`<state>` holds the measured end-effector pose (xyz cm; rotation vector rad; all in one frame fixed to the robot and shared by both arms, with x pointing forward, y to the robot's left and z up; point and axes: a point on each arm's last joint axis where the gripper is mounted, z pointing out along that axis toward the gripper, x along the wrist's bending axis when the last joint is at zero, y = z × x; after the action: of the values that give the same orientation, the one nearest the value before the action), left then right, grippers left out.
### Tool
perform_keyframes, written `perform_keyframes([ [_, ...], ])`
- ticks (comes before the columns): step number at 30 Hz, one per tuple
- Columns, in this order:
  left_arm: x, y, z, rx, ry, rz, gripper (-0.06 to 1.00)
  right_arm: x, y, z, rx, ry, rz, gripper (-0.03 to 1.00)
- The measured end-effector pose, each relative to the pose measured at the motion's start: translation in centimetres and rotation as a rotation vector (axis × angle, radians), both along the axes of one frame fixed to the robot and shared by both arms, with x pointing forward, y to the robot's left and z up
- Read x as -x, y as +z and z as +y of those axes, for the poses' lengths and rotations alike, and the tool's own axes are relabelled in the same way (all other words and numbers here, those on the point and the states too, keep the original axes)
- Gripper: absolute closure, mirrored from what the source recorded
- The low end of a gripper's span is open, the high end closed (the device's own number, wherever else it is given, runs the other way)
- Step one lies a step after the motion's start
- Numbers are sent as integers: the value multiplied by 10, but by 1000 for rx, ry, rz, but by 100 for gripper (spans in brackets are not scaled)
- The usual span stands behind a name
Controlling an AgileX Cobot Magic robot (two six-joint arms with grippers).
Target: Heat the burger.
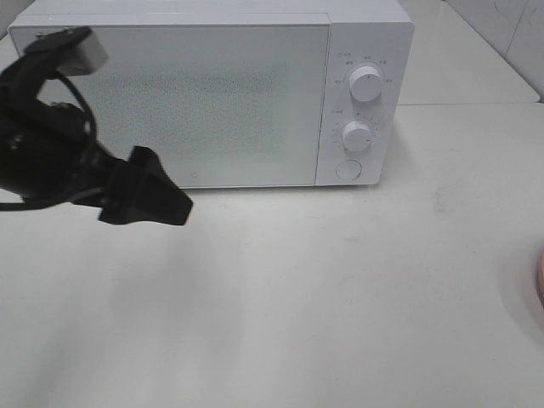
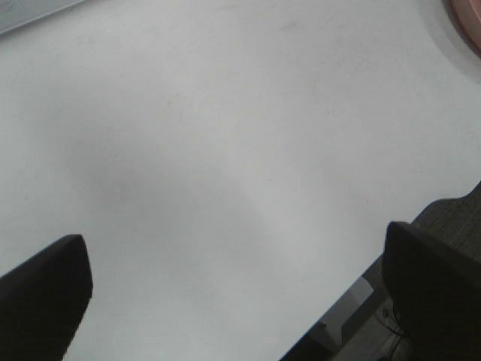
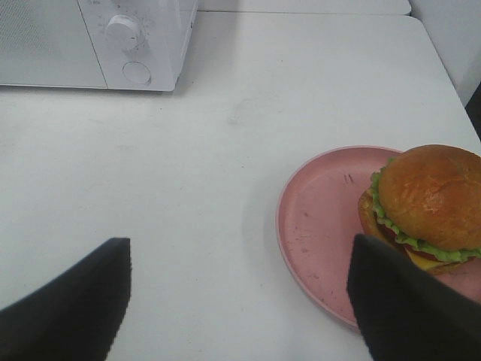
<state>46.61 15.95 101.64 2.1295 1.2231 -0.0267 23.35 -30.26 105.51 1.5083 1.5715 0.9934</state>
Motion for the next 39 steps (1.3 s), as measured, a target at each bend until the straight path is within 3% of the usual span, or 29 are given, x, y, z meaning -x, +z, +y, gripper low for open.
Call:
perform_keyframes([
  [5,4,10,32,-29,61,68,-5,0,0,0,0,0,0,20],
  [8,14,21,67,-94,139,116,-5,0,0,0,0,0,0,20],
  [11,16,24,73,-105,165,121,-5,0,0,0,0,0,0,20],
  [17,35,37,104,-178,311,163,-5,0,0,0,0,0,0,20],
  [19,49,45,123,-231,436,193,-5,0,0,0,0,0,0,20],
  [27,81,61,136,-326,510,140,-5,0,0,0,0,0,0,20],
  [39,136,41,136,-320,526,66,-5,0,0,0,0,0,0,20],
])
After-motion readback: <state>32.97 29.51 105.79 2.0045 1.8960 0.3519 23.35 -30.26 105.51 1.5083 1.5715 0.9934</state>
